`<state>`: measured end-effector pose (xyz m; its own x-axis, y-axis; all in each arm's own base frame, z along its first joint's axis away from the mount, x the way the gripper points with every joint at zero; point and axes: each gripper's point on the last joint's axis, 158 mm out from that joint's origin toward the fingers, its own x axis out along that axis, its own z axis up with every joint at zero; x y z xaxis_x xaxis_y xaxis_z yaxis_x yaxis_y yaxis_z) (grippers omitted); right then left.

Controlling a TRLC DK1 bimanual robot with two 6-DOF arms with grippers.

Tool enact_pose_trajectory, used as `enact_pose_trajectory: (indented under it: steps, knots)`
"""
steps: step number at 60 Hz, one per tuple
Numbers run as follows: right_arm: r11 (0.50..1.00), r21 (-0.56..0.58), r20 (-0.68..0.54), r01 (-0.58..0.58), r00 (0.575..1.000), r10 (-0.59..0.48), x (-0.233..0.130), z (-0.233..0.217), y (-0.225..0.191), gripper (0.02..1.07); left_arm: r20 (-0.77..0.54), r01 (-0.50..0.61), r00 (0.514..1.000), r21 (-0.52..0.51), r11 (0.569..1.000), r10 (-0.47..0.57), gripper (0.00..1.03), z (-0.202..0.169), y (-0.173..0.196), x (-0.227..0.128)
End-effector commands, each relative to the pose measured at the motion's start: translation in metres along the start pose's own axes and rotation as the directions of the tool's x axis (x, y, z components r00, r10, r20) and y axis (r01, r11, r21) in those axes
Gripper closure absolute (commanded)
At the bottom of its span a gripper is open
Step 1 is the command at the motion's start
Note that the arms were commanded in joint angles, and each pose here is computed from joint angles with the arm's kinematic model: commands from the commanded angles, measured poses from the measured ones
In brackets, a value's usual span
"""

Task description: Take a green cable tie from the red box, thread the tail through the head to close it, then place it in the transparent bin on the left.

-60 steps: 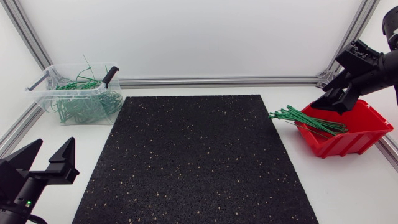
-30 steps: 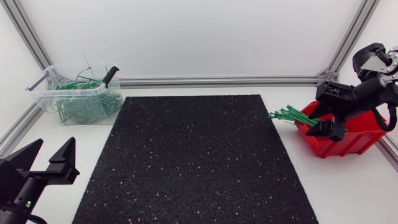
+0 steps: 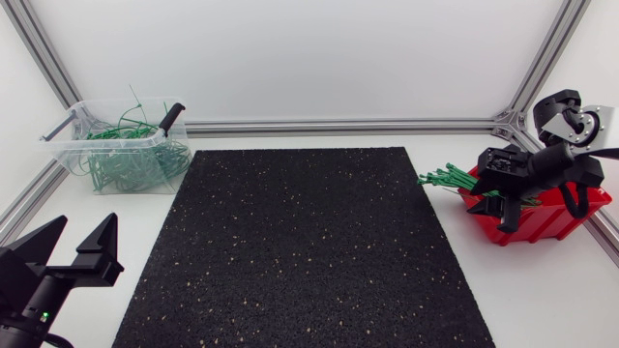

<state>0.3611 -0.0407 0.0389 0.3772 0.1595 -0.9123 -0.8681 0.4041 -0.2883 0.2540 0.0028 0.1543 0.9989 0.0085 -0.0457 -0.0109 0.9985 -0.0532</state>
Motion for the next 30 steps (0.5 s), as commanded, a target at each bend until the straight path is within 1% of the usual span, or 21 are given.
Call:
enact_pose_trajectory:
  steps: [1, 4, 9, 15, 18, 20, 25, 30]
  knots:
    - [0.999, -0.032, -0.011, -0.03, 0.999, 0.03, 0.013, -0.003, 0.011, 0.65, -0.057, 0.01, 0.998, -0.011, 1.0, -0.01, 0.04, -0.023, -0.002, 0.001]
    - [0.999, -0.038, -0.021, -0.016, 1.0, 0.015, 0.017, -0.004, 0.009, 0.67, -0.057, 0.01, 0.998, -0.011, 1.0, -0.01, 0.04, -0.023, -0.002, 0.001]
    - [0.999, -0.049, -0.019, -0.001, 1.0, 0.0, 0.02, -0.003, 0.008, 0.76, -0.057, 0.01, 0.998, -0.011, 1.0, -0.01, 0.04, -0.023, -0.002, 0.001]
    - [0.999, -0.049, -0.019, 0.009, 1.0, -0.01, 0.021, -0.002, 0.005, 0.77, -0.056, 0.008, 0.998, -0.011, 1.0, -0.009, 0.04, -0.023, -0.001, 0.001]
    - [0.999, -0.048, -0.017, 0.011, 1.0, -0.012, 0.021, -0.001, 0.005, 0.79, -0.056, 0.008, 0.998, -0.011, 1.0, -0.009, 0.04, -0.023, -0.001, 0.001]
    - [0.999, -0.048, -0.014, 0.013, 1.0, -0.014, 0.021, 0.0, 0.004, 0.83, -0.057, 0.01, 0.998, -0.011, 1.0, -0.01, 0.04, -0.023, -0.002, 0.001]
    - [0.999, -0.044, -0.01, 0.029, 1.0, -0.03, 0.02, 0.002, 0.002, 0.85, -0.056, 0.008, 0.998, -0.011, 1.0, -0.009, 0.04, -0.023, -0.001, 0.001]
    - [0.999, -0.037, -0.011, 0.026, 1.0, -0.027, 0.018, 0.002, 0.001, 0.95, -0.056, 0.008, 0.998, -0.011, 1.0, -0.009, 0.04, -0.023, -0.001, 0.001]
